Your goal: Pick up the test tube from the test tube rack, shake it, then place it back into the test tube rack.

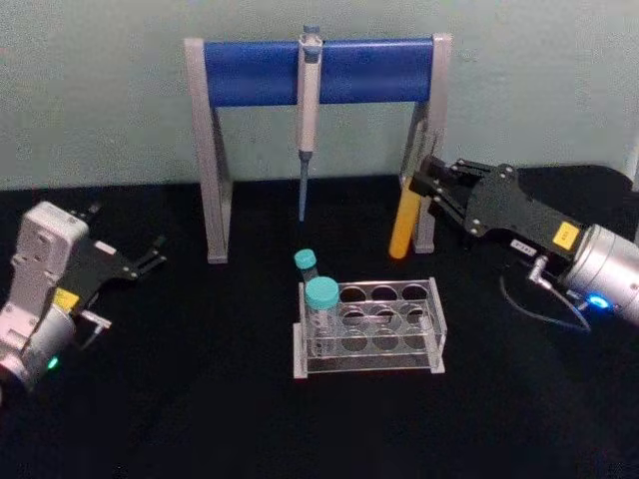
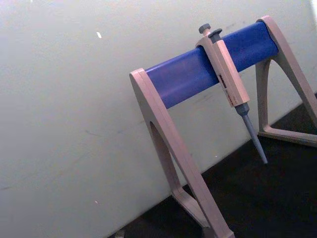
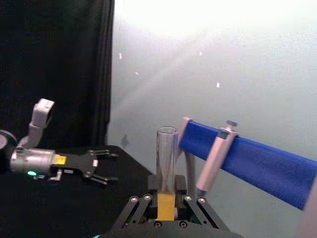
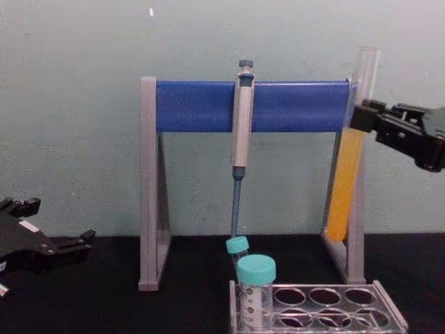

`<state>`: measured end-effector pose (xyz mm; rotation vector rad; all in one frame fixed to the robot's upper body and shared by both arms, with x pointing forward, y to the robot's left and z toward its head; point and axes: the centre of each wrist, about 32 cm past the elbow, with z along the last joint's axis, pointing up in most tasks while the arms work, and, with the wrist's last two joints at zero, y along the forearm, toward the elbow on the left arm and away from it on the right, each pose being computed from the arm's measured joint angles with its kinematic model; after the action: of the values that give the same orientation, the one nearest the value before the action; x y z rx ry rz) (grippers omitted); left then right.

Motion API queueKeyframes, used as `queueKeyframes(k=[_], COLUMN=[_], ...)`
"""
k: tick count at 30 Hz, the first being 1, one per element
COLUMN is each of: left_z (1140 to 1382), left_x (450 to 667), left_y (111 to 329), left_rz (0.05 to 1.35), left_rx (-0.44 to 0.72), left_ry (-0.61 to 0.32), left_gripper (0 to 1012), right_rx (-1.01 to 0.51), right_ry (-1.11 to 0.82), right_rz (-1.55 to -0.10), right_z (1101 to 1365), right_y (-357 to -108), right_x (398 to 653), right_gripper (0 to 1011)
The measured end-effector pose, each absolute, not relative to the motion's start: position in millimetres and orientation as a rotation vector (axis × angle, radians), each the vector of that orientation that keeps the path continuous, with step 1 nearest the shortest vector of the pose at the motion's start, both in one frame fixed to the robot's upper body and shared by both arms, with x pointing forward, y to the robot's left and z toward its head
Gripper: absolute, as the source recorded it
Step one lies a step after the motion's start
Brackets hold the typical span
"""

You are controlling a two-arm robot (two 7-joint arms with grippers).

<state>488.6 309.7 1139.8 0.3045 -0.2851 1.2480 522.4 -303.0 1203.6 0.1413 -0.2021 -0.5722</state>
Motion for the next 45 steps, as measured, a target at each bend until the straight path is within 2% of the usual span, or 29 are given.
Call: queueKeyframes(k=[8,16,23,29,45], left_z=[1139.8,1139.8,1139.8,1139.8,1139.8], left_x=[488.6,488.6,488.6,488.6,488.6], left_y=[309.7,309.7,309.7,309.7,309.7], left_rz=[1.248,1.248,1.248,1.248,1.248], left_rx=[0.304,0.304,0.304,0.305,0.305], left_ry=[-0.285,-0.285,-0.285,-0.285,-0.285], left_gripper=[1001,1001,1001,1002,1001], right_rx=[0.164,0.161,0.134,0.114,0.123], right_ry=[-0.167,-0.128,-0.134,-0.159,-0.181], right_rz=[-0.503,-0.456,-0.48,-0.536,-0.595], right_z=[1205.8,1205.0,1206.0,1206.4,1208.5], right_y=[-299.0,-313.0,-330.4,-335.5,-311.0], right_x=[519.3,508.9,502.7,504.8,526.6], right_gripper=[204,204,204,204,204])
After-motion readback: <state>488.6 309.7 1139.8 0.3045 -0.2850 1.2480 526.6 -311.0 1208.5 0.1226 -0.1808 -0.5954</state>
